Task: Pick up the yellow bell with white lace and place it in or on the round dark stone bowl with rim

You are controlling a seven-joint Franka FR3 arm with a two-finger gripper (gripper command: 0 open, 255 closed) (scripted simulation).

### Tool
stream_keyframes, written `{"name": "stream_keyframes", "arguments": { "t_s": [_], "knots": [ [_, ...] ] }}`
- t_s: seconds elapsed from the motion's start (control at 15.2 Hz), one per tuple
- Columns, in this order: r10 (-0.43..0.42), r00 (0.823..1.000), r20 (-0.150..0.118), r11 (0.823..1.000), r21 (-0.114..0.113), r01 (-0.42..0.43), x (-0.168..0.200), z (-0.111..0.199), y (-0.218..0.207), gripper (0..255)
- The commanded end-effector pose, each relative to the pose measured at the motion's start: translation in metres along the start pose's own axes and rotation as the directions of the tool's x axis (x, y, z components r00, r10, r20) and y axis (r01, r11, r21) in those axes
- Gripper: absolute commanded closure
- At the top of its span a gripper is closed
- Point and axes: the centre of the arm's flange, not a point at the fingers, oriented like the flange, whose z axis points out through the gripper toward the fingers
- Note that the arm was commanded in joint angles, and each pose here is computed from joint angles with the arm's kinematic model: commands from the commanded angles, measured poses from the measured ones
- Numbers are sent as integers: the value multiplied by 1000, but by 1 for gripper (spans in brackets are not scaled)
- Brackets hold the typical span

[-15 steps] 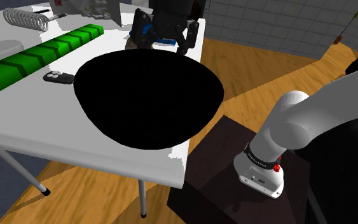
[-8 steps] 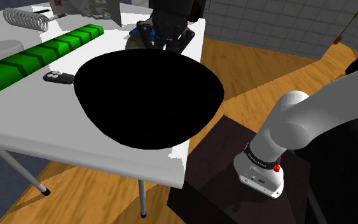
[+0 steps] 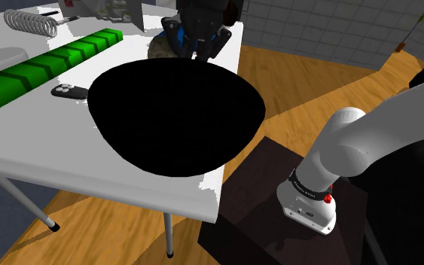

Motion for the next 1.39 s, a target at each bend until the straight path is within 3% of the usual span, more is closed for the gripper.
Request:
{"name": "stream_keyframes", "arguments": {
  "t_s": [0.0, 1.32],
  "knots": [
    [0, 1000, 0, 1000, 0, 0, 0, -10, -1, 255],
    [0, 1000, 0, 1000, 0, 0, 3, -114, -15, 255]
  ]
}}
